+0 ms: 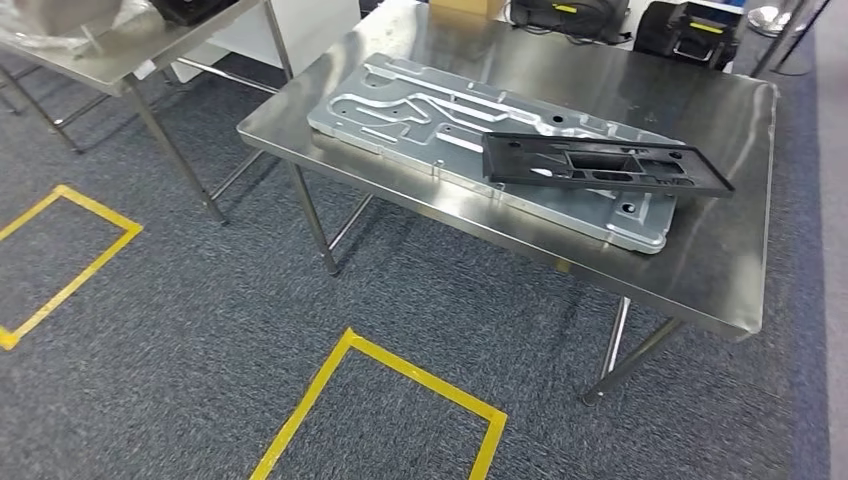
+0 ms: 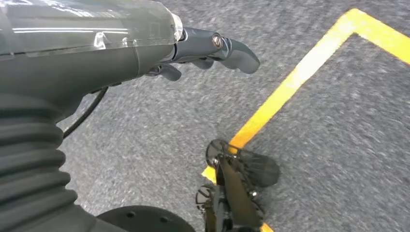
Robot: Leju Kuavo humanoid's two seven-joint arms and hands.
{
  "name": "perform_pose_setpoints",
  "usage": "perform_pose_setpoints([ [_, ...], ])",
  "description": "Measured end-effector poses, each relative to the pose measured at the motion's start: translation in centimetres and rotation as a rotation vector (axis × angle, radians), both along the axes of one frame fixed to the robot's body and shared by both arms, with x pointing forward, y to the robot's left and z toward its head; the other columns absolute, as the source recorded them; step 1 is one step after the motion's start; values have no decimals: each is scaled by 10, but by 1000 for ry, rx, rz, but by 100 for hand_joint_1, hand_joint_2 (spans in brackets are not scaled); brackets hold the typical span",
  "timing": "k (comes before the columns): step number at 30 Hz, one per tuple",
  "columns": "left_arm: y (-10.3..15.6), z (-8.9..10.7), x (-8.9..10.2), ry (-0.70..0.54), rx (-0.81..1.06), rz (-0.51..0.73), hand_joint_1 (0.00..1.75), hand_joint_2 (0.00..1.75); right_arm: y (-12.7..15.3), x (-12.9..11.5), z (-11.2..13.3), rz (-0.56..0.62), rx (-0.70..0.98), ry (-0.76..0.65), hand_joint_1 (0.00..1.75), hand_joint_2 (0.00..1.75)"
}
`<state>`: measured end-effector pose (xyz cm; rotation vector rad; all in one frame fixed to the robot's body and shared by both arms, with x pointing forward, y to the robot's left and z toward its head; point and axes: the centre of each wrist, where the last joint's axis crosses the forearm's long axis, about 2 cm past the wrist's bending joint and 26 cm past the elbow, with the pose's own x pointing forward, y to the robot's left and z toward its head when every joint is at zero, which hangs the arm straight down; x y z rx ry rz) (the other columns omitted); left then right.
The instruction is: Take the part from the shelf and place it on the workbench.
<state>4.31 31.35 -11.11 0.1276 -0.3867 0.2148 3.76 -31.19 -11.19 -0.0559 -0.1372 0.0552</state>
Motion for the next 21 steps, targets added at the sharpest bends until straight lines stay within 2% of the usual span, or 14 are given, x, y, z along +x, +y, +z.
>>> perform_pose_setpoints([
  [7, 0, 0, 0, 18, 5, 18, 0, 175, -2, 1, 0, 1, -21, -4, 0, 0],
  [11, 0, 0, 1, 22, -1, 16, 0, 0, -4, 4, 1, -6, -33, -13, 0, 0],
  [21, -11, -1, -3, -4, -11, -1, 0, 0, -12, -2, 0, 11, -69, 2, 0, 0],
])
